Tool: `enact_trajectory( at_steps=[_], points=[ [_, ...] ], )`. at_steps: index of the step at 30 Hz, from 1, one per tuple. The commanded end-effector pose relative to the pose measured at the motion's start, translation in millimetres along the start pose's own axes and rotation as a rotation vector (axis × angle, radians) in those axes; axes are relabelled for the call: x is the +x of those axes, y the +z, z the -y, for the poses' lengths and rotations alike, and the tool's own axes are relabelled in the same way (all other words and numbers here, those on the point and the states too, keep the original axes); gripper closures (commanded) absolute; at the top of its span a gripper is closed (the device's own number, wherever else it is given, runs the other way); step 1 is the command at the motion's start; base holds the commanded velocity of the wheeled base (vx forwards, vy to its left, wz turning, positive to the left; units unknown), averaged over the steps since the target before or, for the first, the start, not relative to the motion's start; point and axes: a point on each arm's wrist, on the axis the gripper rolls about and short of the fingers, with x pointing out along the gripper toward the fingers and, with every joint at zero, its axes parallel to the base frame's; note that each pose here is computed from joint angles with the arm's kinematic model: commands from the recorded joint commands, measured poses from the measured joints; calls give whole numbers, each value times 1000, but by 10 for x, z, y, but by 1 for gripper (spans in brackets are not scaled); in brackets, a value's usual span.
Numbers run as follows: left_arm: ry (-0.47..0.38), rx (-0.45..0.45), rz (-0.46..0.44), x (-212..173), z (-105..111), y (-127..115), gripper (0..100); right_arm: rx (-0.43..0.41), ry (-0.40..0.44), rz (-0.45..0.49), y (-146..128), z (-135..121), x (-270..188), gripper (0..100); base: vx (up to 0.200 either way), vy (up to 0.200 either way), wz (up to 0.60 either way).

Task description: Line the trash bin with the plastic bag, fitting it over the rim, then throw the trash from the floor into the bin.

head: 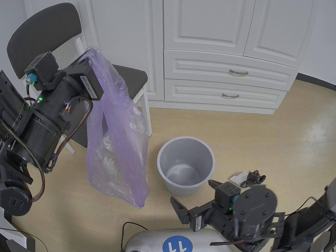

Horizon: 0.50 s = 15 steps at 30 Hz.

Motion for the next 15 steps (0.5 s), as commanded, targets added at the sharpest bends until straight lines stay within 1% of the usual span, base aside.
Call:
enact_trajectory(
  at_steps=[1, 3, 6, 10, 11, 15],
  points=[
    [24, 4, 16, 20, -61, 33, 100, -50, 15, -112, -423, -176, 157, 0, 0, 0, 0],
    [36, 4, 27, 19, -90, 68, 100, -68, 28, -136, -527, -255, 234, 0, 0, 0, 0],
    [36, 4, 33, 8, -101, 89, 100, -54, 37, -123, -534, -355, 335, 0, 0, 0, 0],
    [52, 5, 52, 1, -160, 148, 100, 44, 47, -107, -491, -412, 359, 0, 0, 0, 0],
    [55, 8, 53, -3, -177, 155, 100, 61, 46, -116, -508, -413, 366, 0, 0, 0, 0],
    [56, 8, 55, -8, -185, 168, 100, 72, 46, -140, -616, -456, 455, 0, 0, 0, 0]
  ],
)
